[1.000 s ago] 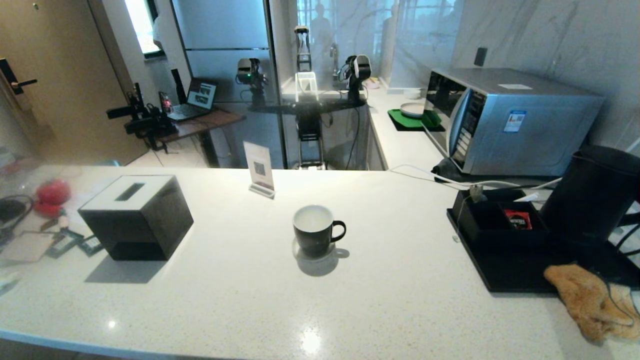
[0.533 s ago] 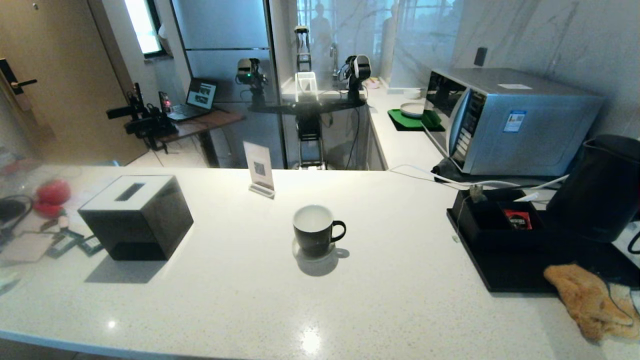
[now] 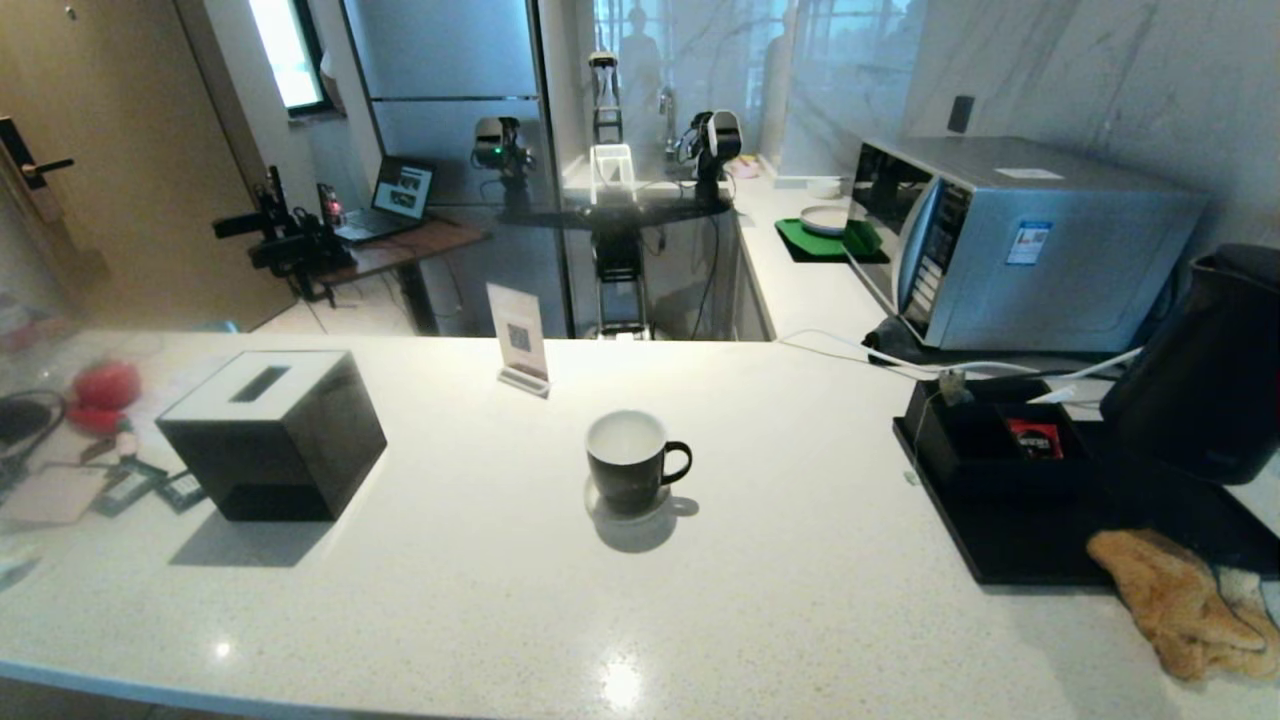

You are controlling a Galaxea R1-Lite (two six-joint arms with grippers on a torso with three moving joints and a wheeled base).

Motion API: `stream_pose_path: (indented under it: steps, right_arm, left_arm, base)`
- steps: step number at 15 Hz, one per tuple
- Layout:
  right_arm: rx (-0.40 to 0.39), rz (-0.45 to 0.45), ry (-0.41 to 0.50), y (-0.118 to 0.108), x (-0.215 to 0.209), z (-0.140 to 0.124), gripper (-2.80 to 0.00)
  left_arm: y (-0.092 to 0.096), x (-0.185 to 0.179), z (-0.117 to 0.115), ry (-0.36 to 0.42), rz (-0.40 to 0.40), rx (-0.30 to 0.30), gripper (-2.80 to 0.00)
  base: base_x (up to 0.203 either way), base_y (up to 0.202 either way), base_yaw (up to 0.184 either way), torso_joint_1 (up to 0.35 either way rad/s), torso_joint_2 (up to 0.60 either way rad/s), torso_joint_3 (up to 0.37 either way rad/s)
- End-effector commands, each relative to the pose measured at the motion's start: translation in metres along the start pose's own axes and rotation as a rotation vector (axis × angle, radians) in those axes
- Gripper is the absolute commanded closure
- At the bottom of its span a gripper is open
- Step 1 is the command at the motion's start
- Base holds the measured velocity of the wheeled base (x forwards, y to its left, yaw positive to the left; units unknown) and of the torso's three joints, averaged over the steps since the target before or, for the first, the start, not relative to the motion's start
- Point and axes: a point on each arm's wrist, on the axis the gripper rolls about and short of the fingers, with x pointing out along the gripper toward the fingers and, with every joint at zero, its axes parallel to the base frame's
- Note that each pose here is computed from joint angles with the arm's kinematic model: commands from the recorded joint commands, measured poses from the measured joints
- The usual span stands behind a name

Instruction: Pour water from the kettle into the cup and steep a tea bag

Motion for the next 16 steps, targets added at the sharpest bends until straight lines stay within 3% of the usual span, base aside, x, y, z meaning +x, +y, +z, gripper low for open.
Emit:
stream_pose_path:
  steps: [1, 8, 13, 16]
  right_arm:
    - [-0.01, 0.046, -0.037, 0.021, -0.013, 0.02, 0.0]
    - [0.007, 0.226, -0.019, 0.085, -0.019, 0.038, 0.0]
    - [-0.037, 0.355, 0.044, 0.129, -0.022, 0.034, 0.0]
    - [-0.038, 0.384, 0.073, 0.16, -0.024, 0.031, 0.0]
  left_arm:
    - [0.0, 0.0, 0.0, 0.001, 0.001, 0.0, 0.0]
    - [0.0, 0.0, 0.0, 0.001, 0.0, 0.0, 0.0]
    - [0.0, 0.0, 0.0, 0.001, 0.001, 0.0, 0.0]
    - [0.0, 0.0, 0.0, 0.001, 0.0, 0.0, 0.0]
  base:
    - [0.0, 0.0, 0.0, 0.0, 0.0, 0.0]
    - [0.0, 0.0, 0.0, 0.0, 0.0, 0.0]
    - [0.0, 0.0, 0.0, 0.0, 0.0, 0.0]
    - [0.0, 0.0, 0.0, 0.0, 0.0, 0.0]
